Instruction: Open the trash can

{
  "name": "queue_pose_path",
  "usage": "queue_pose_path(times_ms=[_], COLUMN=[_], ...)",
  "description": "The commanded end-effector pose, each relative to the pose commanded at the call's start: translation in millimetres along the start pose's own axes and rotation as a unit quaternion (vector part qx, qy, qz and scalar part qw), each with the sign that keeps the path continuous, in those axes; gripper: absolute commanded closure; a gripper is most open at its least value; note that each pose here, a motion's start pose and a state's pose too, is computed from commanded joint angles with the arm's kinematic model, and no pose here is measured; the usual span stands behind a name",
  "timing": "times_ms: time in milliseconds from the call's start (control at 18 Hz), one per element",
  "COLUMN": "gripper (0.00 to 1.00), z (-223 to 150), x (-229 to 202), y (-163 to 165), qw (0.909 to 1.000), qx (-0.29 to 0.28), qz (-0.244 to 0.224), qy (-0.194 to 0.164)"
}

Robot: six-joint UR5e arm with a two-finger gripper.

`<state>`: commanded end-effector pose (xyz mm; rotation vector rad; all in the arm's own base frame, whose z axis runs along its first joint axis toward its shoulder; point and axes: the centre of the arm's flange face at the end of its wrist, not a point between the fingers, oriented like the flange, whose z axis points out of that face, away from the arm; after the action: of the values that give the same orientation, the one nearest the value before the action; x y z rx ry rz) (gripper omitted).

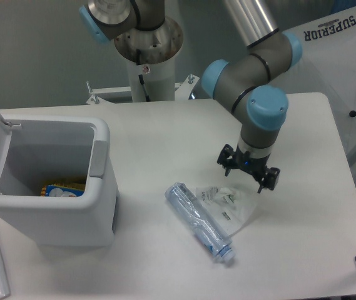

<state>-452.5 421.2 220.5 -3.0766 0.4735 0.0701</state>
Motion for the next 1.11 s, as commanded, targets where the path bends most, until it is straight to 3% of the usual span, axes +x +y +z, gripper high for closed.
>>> queue_pose_path(times_ms=[278, 556, 889, 1111], gripper=[0.03, 0.08, 0.03, 0.00], z=[13, 23, 27, 3], x=[5, 8, 8, -1], y=[-21, -28, -31, -30], qw=[0.9992, 0.9986, 0.9984, 0.9989], qx=[-0.007, -0.009, -0.010, -0.001], qz=[0.041, 0.052, 0.054, 0.046], qy=[-0.001, 0.005, 0.007, -0.013])
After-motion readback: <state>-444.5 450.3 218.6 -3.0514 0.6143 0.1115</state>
